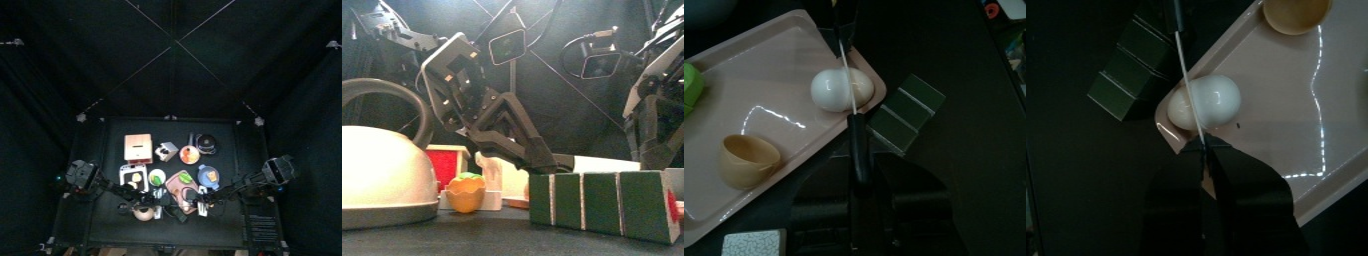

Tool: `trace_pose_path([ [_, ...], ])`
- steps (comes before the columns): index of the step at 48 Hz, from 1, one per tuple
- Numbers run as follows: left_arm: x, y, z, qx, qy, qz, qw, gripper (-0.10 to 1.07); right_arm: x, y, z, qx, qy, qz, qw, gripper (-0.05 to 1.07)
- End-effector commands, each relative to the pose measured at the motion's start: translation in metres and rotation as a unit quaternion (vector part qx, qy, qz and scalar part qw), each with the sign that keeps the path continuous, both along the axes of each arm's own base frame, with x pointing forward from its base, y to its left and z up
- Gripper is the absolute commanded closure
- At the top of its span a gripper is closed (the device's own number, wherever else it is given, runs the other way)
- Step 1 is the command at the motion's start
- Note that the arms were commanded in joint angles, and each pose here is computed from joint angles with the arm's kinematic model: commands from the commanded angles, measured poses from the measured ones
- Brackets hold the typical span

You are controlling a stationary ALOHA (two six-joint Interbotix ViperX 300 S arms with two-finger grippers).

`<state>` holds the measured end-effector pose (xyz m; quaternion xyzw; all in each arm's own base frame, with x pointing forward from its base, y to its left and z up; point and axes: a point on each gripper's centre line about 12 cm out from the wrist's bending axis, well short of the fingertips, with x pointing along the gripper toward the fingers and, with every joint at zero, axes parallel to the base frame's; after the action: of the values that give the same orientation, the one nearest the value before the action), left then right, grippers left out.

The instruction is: Cut egg

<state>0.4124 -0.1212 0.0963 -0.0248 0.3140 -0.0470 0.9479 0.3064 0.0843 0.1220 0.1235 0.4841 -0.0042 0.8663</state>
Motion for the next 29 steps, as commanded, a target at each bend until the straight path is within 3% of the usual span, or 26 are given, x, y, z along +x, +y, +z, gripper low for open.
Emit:
trace_pose_path([
  [1, 0.001, 0.002, 0.006, 0.001, -0.003, -0.002, 1.0, 0.6, -0.001, -0.012, -0.004, -0.005, 0.01, -0.017, 0.9998, 0.64],
  [29, 0.0, 0.016, 0.0, 0.001, 0.005, 0.015, 0.9999, 0.6, 0.001, -0.022, -0.005, -0.005, 0.007, -0.031, 0.9995, 0.64],
])
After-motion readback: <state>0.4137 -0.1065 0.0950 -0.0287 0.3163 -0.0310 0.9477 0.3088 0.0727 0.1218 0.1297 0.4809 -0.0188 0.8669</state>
